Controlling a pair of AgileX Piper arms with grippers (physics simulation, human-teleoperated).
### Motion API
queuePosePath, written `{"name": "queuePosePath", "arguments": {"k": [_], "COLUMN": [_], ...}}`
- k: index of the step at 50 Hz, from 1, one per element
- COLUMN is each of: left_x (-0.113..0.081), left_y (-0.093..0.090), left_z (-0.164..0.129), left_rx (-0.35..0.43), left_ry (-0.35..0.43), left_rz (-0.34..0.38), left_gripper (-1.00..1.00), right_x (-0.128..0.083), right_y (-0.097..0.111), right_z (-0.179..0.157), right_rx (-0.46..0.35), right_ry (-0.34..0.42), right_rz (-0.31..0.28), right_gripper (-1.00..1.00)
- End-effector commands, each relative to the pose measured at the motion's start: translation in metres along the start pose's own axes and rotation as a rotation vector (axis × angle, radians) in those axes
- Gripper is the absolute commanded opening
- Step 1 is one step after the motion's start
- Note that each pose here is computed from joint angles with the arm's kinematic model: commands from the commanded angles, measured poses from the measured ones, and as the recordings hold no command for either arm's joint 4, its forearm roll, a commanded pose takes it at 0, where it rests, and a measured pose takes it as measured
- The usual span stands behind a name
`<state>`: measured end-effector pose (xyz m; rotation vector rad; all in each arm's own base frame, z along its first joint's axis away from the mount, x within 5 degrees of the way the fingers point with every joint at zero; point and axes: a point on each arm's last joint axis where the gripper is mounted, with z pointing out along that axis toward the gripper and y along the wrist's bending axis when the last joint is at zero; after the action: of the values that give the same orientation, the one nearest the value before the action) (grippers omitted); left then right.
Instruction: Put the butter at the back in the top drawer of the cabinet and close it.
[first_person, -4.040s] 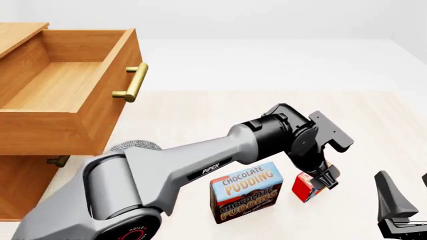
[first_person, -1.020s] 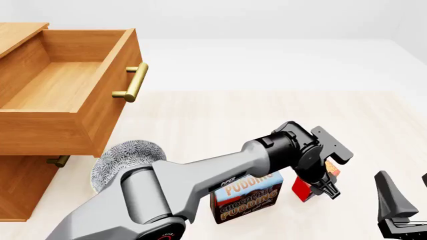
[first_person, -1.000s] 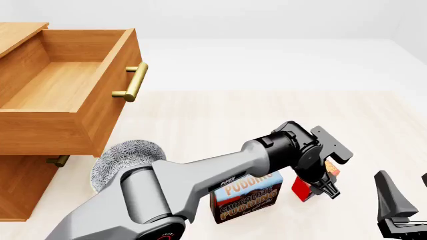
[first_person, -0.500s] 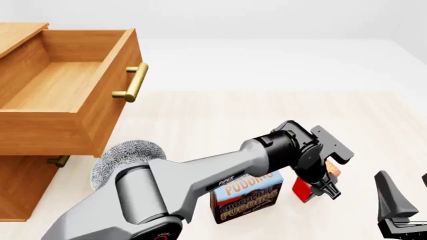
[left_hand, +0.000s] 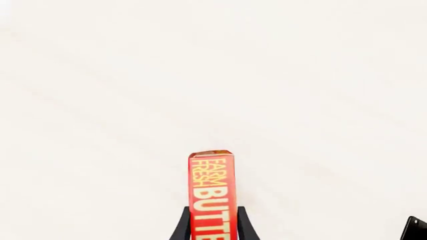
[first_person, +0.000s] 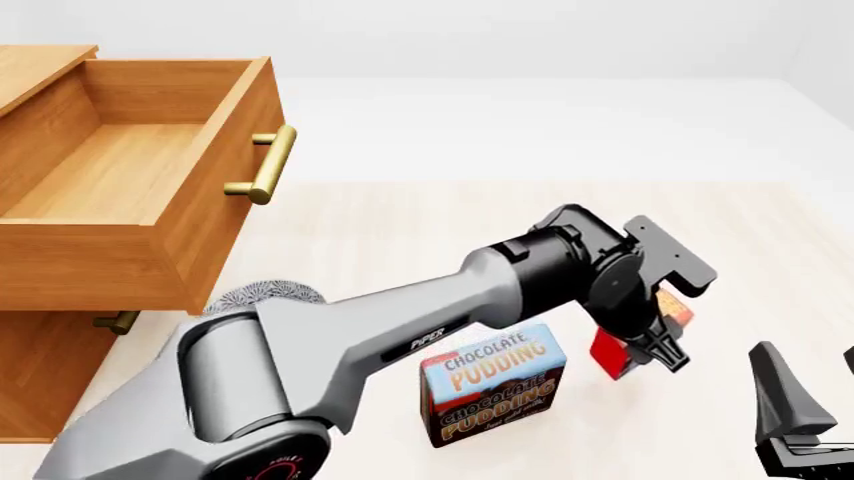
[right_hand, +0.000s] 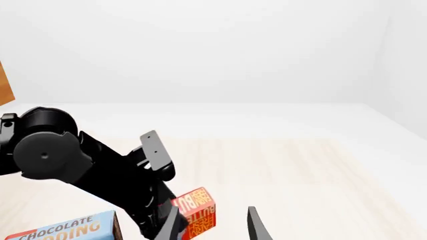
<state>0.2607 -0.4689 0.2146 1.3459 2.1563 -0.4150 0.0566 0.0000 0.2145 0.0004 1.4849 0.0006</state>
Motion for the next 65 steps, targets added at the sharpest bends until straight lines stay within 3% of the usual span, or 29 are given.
{"name": "queuePosePath", "arguments": {"k": [1, 18, 44, 65], "left_x": [-0.017, -0.023, -0.035, -0.027], "left_y": [0.004, 0.017, 0.045, 0.082], "left_z": [-0.038, -0.073, -0.154, -0.218], "left_rx": [-0.010, -0.029, -0.071, -0.144], "left_ry": [-0.074, -0.102, -0.155, -0.204], "left_rz": [0.027, 0.032, -0.047, -0.091], "left_gripper": [-1.00, -1.00, -1.00, -1.00], "right_x": [0.000, 0.000, 0.000, 0.000], "right_y": [0.000, 0.000, 0.000, 0.000], "right_z": [0.000, 0.000, 0.000, 0.000], "right_rx": [0.000, 0.000, 0.000, 0.000], "right_ry": [0.000, 0.000, 0.000, 0.000], "right_rz": [0.000, 0.000, 0.000, 0.000], "right_gripper": [1.00, 1.00, 1.00, 1.00]}}
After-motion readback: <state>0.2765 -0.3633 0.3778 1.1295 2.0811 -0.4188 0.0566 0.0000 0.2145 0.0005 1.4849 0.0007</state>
